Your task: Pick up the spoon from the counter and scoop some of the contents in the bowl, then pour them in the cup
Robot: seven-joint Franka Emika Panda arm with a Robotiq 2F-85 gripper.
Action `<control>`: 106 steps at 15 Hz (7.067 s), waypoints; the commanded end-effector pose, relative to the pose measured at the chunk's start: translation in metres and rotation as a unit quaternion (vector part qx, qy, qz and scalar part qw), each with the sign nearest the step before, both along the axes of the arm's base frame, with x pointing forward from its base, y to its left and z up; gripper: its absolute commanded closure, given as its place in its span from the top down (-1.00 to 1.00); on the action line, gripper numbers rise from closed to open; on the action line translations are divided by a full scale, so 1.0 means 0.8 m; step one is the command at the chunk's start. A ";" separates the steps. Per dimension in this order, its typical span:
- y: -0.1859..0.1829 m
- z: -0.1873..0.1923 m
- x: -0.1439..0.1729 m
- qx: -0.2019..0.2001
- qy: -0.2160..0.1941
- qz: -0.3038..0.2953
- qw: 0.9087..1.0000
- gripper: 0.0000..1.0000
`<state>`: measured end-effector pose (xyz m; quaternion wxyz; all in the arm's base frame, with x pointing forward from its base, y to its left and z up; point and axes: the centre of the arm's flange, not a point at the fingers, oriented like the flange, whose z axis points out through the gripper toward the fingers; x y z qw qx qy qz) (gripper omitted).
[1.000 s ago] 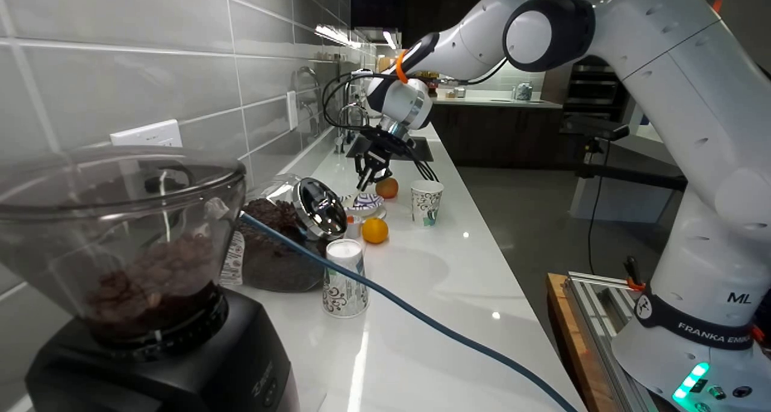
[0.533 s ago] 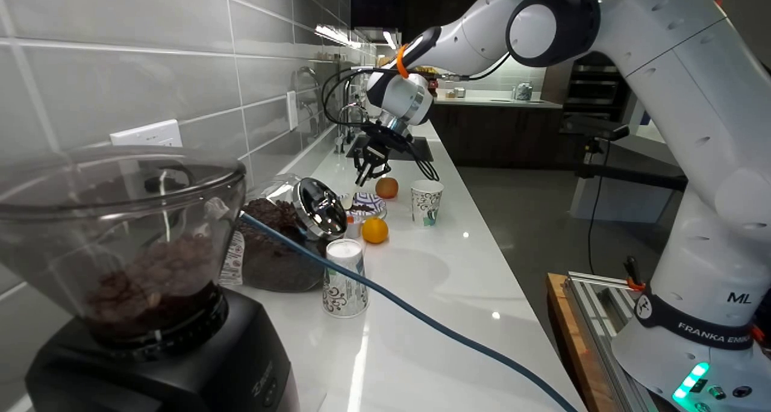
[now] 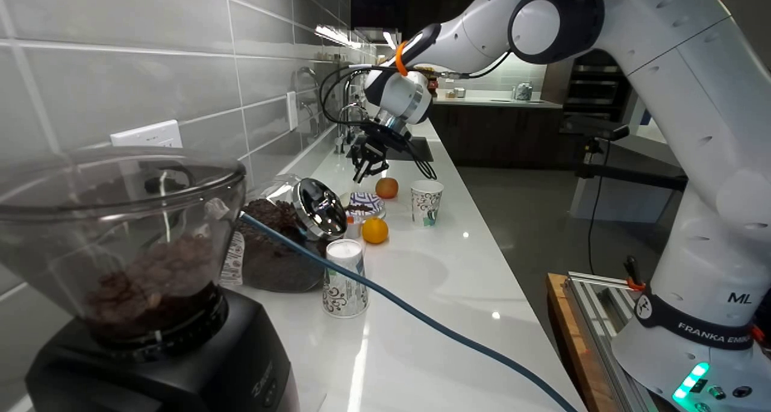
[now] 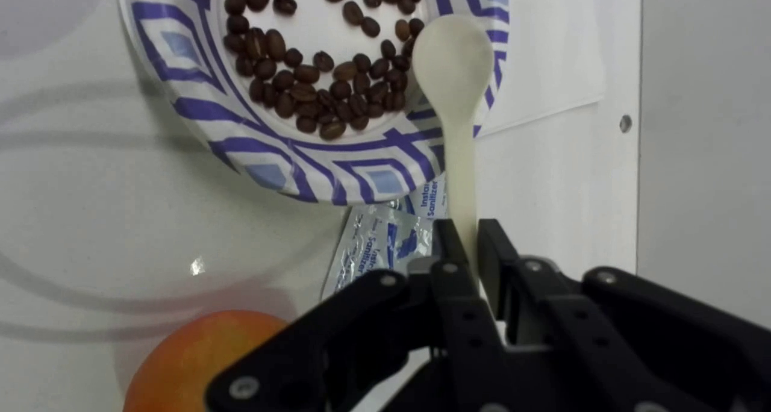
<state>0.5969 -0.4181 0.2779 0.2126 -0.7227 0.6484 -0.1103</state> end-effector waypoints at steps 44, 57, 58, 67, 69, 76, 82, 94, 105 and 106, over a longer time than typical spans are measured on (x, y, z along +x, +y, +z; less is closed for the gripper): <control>0.055 -0.017 -0.028 -0.055 0.164 0.164 0.971 -0.94; 0.007 0.015 -0.070 0.081 0.142 0.158 0.974 -0.94; 0.004 0.021 -0.073 0.097 0.131 0.152 0.975 -0.94; -0.024 0.060 -0.103 0.203 0.072 0.110 0.970 -0.94; -0.025 0.062 -0.113 0.212 0.075 0.102 0.969 -0.94; -0.030 0.080 -0.164 0.190 0.101 0.066 0.974 -0.94; -0.025 0.085 -0.197 0.157 0.121 0.059 0.978 -0.94; 0.029 0.073 -0.217 0.018 0.058 0.087 0.994 -0.94; 0.088 0.103 -0.251 -0.154 0.018 0.087 0.984 -0.94; 0.093 0.106 -0.250 -0.174 0.011 0.090 0.981 -0.94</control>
